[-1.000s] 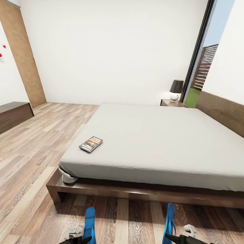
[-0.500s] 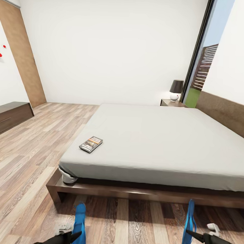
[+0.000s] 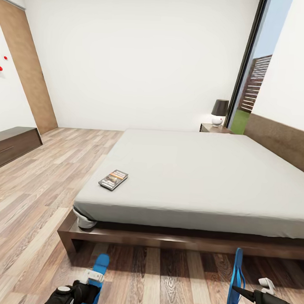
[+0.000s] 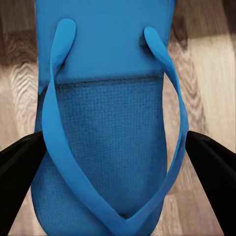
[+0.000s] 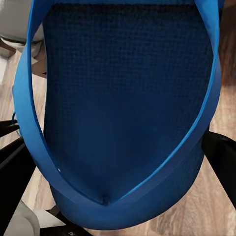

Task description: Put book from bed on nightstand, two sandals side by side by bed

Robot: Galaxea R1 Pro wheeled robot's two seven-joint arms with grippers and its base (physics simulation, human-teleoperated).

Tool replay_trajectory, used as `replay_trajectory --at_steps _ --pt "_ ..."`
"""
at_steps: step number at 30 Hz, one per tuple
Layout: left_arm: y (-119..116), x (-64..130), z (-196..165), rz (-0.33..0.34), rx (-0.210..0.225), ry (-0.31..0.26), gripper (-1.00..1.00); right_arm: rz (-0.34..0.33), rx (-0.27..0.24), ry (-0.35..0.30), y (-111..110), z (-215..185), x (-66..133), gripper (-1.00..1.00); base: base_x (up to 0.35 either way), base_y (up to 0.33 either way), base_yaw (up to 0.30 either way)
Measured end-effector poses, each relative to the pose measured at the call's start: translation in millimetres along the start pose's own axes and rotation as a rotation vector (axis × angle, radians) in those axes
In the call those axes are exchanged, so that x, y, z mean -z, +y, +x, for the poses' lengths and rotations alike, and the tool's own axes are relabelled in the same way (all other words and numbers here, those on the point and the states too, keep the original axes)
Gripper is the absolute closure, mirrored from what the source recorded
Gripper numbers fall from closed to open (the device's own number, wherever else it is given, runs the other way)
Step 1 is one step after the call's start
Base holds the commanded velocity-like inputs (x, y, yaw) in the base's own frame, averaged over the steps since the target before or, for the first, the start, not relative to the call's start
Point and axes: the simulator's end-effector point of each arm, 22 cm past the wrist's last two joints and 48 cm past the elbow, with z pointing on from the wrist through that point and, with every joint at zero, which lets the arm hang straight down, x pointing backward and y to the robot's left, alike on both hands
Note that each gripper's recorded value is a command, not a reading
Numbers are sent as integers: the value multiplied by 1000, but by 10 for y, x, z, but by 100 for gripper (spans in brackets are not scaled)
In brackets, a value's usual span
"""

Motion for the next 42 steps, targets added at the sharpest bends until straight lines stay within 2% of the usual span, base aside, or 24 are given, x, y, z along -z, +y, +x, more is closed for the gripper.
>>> replay_trajectory --at_steps 7,24,32,42 --pt "33 3 22 -12 6 1 100 -1 0 1 1 5 1 100 0 0 0" --pt "27 -278 304 -9 11 2 100 0 1 1 -254 245 -145 100 0 0 0" --pt "123 -395 437 -24 56 -4 100 0 2 1 -374 362 -213 100 0 0 0" --pt "131 -561 596 -25 60 -5 100 1 4 0 -529 513 -297 100 0 0 0"
